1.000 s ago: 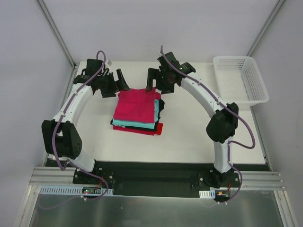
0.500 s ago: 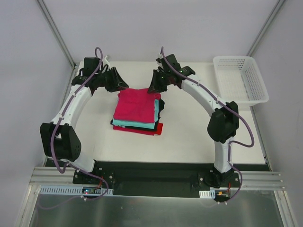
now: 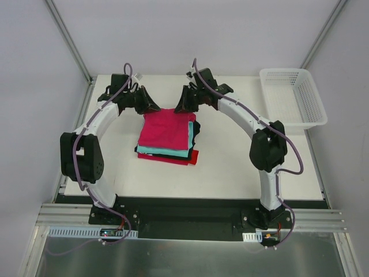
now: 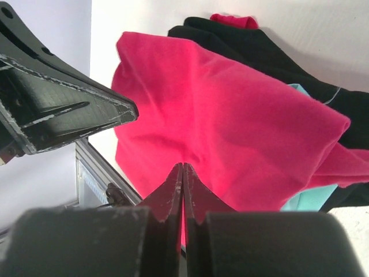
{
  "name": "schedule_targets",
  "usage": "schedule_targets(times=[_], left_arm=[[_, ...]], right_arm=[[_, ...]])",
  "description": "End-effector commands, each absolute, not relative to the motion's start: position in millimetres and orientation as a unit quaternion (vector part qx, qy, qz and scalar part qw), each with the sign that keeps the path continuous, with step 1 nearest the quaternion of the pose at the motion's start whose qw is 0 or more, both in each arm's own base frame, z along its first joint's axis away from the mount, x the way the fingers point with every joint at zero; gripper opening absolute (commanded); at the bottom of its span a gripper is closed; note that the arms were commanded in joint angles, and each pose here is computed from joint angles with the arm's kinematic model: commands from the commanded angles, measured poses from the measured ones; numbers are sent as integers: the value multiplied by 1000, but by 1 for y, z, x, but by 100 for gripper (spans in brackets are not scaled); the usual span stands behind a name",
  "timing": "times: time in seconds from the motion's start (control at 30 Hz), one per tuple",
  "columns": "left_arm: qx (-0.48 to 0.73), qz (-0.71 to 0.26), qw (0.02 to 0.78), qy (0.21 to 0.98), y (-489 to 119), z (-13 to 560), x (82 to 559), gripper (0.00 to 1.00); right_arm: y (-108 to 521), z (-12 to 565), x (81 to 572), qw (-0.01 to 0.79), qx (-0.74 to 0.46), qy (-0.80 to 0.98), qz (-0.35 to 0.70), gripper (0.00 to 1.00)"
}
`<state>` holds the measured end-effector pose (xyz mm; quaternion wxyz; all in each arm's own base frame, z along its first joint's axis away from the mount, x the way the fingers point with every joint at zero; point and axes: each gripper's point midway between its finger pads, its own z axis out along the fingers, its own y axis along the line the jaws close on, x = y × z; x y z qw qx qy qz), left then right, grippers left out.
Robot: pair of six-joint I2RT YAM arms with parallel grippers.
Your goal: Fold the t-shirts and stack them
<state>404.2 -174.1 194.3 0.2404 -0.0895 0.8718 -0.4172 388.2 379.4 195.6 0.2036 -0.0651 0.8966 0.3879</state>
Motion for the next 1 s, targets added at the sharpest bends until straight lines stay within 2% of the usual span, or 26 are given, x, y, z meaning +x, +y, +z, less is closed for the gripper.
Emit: schedule_targets(times=[0.0, 0.23, 0.37, 0.73, 0.97], left_arm=[[-80, -425, 250, 866, -177, 185, 416, 0], [-93, -399, 243, 879, -170, 154, 417, 0], [-91, -386, 257, 881, -164, 154, 423, 0], [-81, -382, 282, 876, -153, 177, 436, 0], [-79, -383, 283, 876, -152, 185, 428, 0]], right_arm=[[378, 169, 397, 195, -66, 899, 387, 1], [339, 110, 417, 170, -45, 921, 347, 1], [317, 105, 422, 180, -43, 927, 327, 1], [302, 151, 429, 200, -55, 918, 337, 1], [296, 205, 421, 233, -69, 907, 345, 1]])
